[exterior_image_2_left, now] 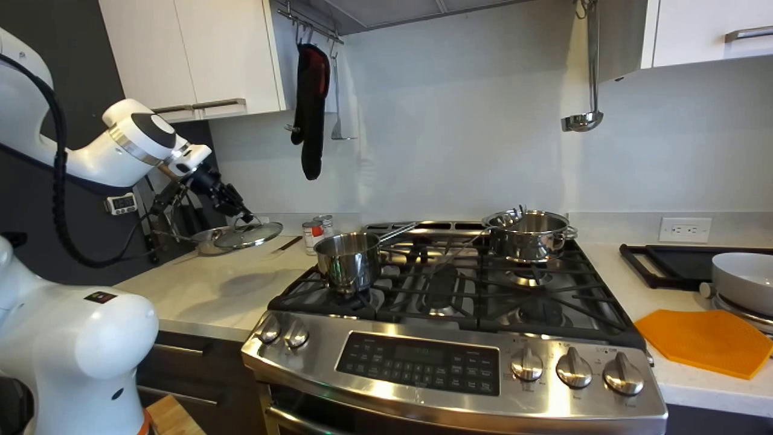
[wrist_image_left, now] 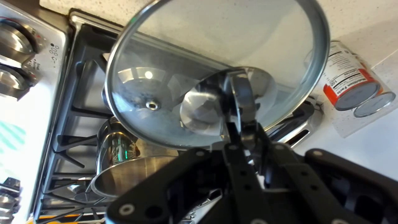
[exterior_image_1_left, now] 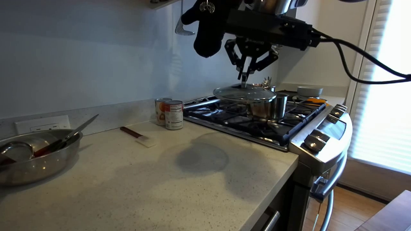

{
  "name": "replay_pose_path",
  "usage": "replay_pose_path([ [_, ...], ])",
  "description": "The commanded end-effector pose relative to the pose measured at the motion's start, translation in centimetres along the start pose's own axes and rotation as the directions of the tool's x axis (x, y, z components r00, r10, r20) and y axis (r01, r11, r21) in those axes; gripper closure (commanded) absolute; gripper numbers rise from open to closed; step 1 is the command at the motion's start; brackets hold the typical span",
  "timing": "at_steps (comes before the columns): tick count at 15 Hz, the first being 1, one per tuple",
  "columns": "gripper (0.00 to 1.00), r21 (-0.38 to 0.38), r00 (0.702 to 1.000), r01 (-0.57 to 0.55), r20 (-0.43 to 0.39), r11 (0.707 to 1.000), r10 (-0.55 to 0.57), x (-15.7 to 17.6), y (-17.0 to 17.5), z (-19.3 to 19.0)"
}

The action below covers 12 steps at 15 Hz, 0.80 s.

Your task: Put the lid on the pot

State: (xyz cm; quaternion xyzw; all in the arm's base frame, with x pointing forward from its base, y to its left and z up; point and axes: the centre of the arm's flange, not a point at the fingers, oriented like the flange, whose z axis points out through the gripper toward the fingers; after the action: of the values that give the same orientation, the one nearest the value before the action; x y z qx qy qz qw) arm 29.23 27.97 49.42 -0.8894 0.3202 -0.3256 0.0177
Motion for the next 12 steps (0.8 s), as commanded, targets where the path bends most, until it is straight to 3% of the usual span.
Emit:
replay_pose_path([
  [1, 0.96, 0.017, 1.0, -0.025, -0.003, 1.0, 0.025, 1.4, 0.5, 0.0],
  [12, 0.96, -0.006, 0.983, -0.185, -0.018, 0.983, 0.185, 9.9, 6.1, 2.2],
])
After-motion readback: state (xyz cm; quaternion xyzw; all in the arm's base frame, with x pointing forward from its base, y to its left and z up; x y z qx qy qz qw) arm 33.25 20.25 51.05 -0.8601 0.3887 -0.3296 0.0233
